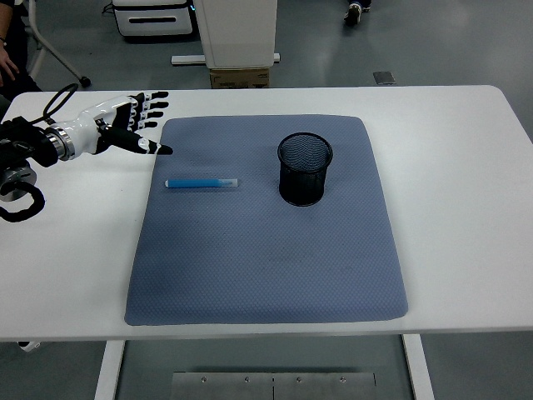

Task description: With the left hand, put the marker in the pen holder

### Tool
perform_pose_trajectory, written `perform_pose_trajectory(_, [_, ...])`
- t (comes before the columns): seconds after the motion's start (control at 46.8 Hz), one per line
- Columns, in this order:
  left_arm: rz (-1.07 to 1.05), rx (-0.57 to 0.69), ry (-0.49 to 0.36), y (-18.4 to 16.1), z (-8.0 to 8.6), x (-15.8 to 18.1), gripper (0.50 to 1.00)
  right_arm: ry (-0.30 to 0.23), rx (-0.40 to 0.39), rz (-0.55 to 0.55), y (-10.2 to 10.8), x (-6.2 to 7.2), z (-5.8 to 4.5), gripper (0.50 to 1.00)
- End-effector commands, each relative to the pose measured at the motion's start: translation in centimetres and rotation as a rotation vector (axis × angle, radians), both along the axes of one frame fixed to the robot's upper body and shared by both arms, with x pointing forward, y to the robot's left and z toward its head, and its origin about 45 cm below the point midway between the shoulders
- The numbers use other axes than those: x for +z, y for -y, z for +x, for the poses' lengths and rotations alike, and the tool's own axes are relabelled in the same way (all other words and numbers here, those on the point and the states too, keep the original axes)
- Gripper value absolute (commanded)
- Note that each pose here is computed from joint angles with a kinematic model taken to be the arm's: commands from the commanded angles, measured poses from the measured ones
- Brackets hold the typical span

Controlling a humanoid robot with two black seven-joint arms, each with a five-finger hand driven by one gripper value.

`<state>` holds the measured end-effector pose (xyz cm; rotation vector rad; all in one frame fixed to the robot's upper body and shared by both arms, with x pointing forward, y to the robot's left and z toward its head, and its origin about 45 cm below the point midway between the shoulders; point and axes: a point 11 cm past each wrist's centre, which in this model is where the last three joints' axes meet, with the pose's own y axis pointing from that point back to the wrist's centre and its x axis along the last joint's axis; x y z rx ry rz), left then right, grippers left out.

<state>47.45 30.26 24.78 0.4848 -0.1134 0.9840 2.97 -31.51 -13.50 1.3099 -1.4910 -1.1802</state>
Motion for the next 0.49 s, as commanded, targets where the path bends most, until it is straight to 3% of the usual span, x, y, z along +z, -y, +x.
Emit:
perform_pose_trajectory(0.0, [0.056, -0.048, 0.005, 0.9, 0.0, -0.1, 1.0, 0.001, 0.0, 0.0, 0.0, 0.0, 0.0, 1.0])
perform_pose_trajectory(0.15, [0.168, -0.151, 0.016, 2.8, -0.2, -1.0, 1.0, 0.001, 0.0, 0.0, 0.0, 0.0, 0.0, 1.0])
perform_pose_trajectory(0.47, [0.28, -0.28, 0.081, 6.5, 0.6, 0.6, 1.0, 0.001, 0.0, 0.0, 0.0, 0.0, 0.0, 1.0])
